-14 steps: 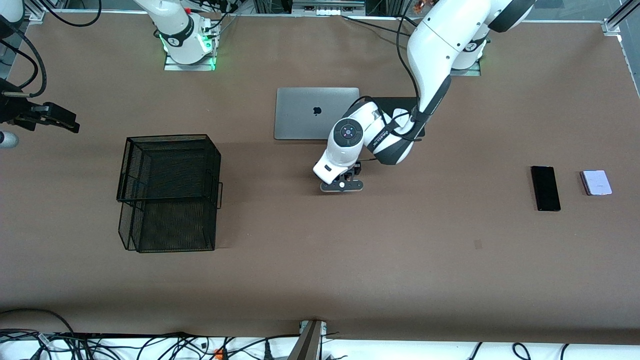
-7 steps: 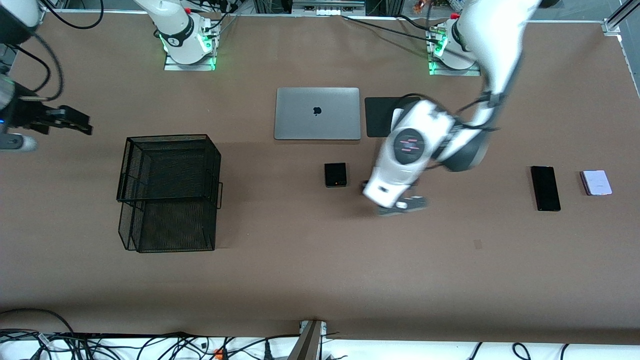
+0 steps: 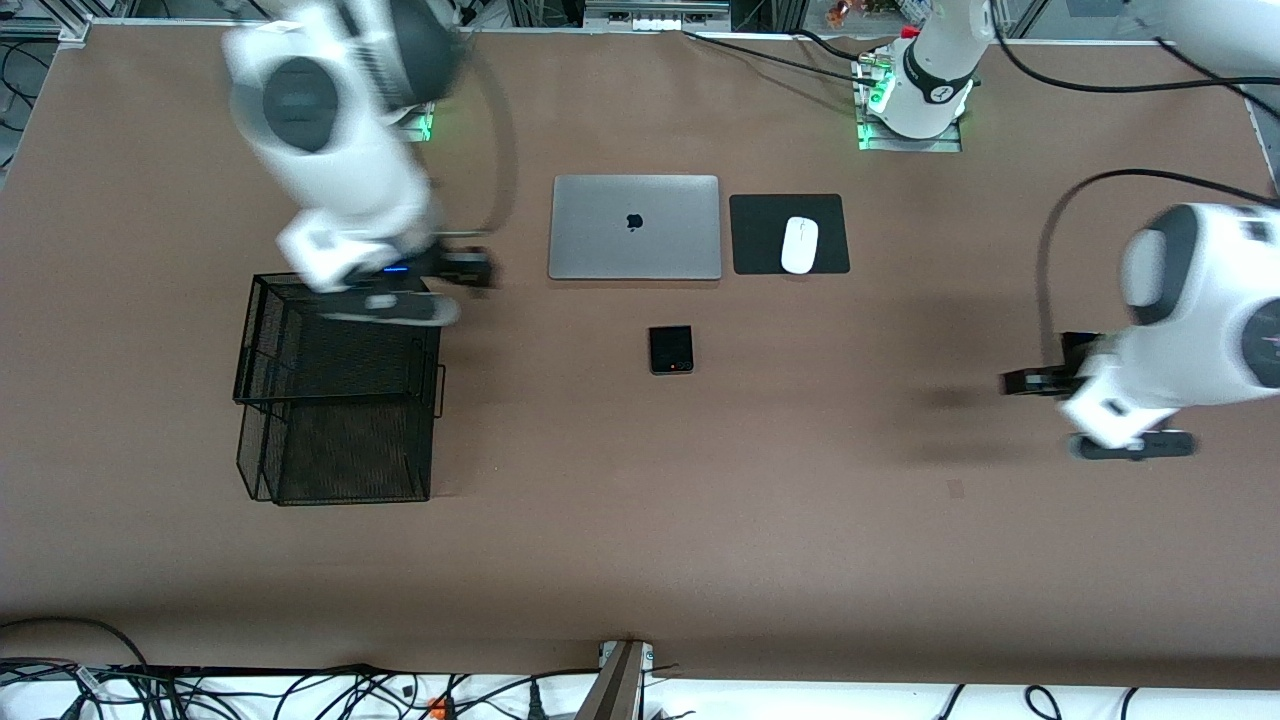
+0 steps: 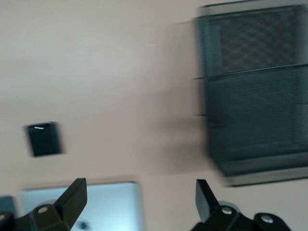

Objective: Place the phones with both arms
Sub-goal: 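Pass the flip phone to the right gripper, then open the left gripper, then grasp the black smartphone with the left gripper while the right gripper carries the flip phone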

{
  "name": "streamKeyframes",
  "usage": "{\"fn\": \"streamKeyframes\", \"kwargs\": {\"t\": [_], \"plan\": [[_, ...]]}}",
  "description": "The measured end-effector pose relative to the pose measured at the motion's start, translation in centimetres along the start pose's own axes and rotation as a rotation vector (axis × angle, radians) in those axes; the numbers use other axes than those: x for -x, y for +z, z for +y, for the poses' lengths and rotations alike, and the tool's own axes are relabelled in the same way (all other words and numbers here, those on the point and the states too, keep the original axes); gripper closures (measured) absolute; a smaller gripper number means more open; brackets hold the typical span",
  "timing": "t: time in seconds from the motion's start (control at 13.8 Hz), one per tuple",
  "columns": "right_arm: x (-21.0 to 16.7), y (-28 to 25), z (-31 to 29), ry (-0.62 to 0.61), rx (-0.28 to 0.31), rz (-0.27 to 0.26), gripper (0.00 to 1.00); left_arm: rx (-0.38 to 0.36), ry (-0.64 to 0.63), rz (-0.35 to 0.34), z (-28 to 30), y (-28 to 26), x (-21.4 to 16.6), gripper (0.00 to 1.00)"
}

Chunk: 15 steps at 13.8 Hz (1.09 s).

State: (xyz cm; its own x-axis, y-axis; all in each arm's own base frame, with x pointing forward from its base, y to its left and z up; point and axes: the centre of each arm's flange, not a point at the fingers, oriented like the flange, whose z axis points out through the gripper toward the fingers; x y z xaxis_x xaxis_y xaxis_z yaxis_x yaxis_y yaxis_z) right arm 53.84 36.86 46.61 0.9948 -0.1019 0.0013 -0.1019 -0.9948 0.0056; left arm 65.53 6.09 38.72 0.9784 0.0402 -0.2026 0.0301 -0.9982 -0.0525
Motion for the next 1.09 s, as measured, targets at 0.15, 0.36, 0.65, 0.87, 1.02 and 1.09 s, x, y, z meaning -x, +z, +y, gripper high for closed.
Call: {"fn": "streamKeyframes", "kwargs": {"t": [0.15, 0.36, 0.65, 0.87, 1.02, 1.09], "plan": [[3.3, 3.6, -8.5, 0.028, -0.024, 0.017, 0.0, 0.025, -0.005, -0.033, -6.2, 2.5, 1.0, 0.0], [6.5, 8.8, -17.1, 0.031, -0.03, 0.019, 0.0, 0.045, 0.002, 0.024, -12.2, 8.0, 1.8, 0.0], [5.7, 16.7, -19.1, -0.012, -0.007, 0.047, 0.0, 0.058, 0.01, 0.113, -15.9, 16.3, 3.9, 0.0], [5.5, 22.8, -19.7, -0.075, -0.015, 0.081, 0.0, 0.068, 0.039, 0.141, -16.2, 21.0, 4.2, 0.0], [5.9, 25.8, -20.1, -0.1, -0.023, 0.088, 0.0, 0.038, 0.075, 0.168, -16.4, 22.8, 3.8, 0.0], [6.2, 26.9, -20.2, -0.109, -0.023, 0.087, 0.0, 0.032, 0.081, 0.17, -16.6, 23.2, 3.8, 0.0]]}}
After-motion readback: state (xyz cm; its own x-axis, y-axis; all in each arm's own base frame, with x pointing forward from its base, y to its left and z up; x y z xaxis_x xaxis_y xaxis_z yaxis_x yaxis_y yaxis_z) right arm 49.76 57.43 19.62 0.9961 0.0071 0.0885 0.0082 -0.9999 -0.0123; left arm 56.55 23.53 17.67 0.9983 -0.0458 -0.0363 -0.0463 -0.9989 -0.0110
